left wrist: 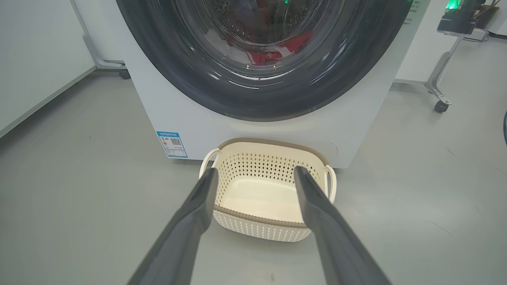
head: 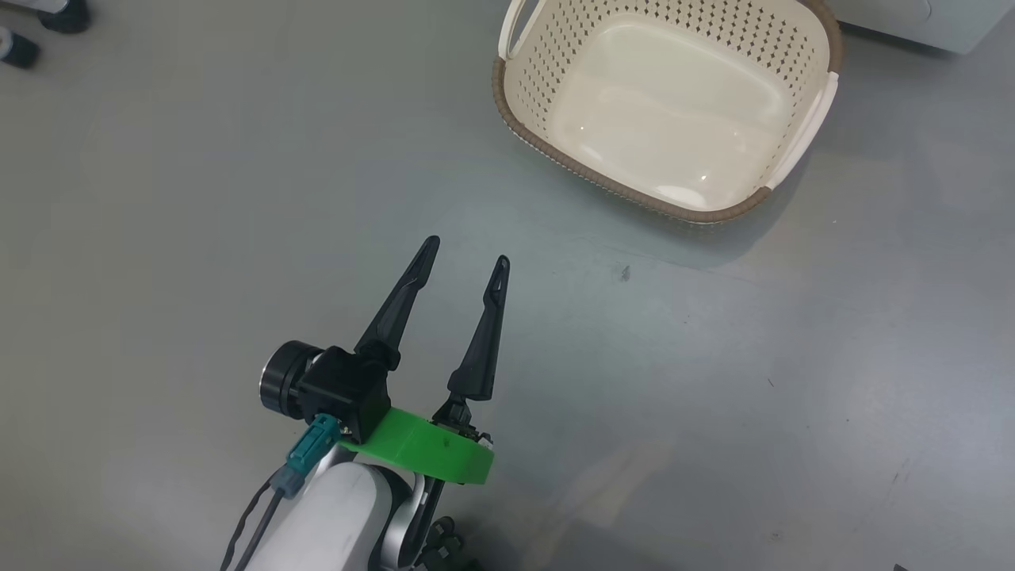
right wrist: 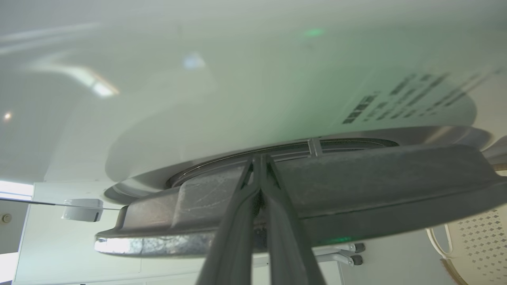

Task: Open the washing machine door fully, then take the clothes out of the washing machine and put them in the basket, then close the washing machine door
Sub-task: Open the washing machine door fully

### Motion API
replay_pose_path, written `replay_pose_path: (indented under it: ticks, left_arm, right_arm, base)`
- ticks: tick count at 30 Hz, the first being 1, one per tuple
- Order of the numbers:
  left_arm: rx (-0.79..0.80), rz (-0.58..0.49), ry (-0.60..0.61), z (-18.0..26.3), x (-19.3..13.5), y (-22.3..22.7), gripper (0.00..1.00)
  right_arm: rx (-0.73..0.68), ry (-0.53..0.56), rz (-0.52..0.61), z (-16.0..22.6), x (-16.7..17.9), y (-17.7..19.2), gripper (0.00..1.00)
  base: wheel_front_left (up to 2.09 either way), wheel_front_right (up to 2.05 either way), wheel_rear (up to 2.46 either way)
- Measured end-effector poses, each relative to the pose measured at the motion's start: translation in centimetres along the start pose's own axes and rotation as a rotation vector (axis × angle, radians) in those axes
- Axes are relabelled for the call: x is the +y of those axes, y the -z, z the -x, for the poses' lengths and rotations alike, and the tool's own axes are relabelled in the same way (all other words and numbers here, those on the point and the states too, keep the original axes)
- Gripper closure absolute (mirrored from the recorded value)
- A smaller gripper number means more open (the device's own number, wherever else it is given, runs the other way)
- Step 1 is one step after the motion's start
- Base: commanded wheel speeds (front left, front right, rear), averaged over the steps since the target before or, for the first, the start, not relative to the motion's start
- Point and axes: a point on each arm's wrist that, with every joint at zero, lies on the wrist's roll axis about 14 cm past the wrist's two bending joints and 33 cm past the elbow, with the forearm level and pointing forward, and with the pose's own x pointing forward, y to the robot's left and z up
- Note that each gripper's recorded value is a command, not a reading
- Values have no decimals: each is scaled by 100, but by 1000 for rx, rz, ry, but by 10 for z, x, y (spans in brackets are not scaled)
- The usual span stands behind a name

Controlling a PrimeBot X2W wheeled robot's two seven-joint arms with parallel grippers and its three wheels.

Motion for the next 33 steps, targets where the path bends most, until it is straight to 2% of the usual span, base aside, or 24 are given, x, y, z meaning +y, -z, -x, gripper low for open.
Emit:
replay_pose_path:
  ticks: [16, 33]
  left_arm:
    - [-23, 6, -11, -1, 3, -8, 0]
    - [-56, 8, -12, 0, 4, -18, 0]
  right_arm:
    - [102, 28, -37, -3, -5, 12, 100]
    - [133, 76, -42, 9, -6, 27, 100]
  base:
    - [0, 0, 0]
    - [0, 0, 0]
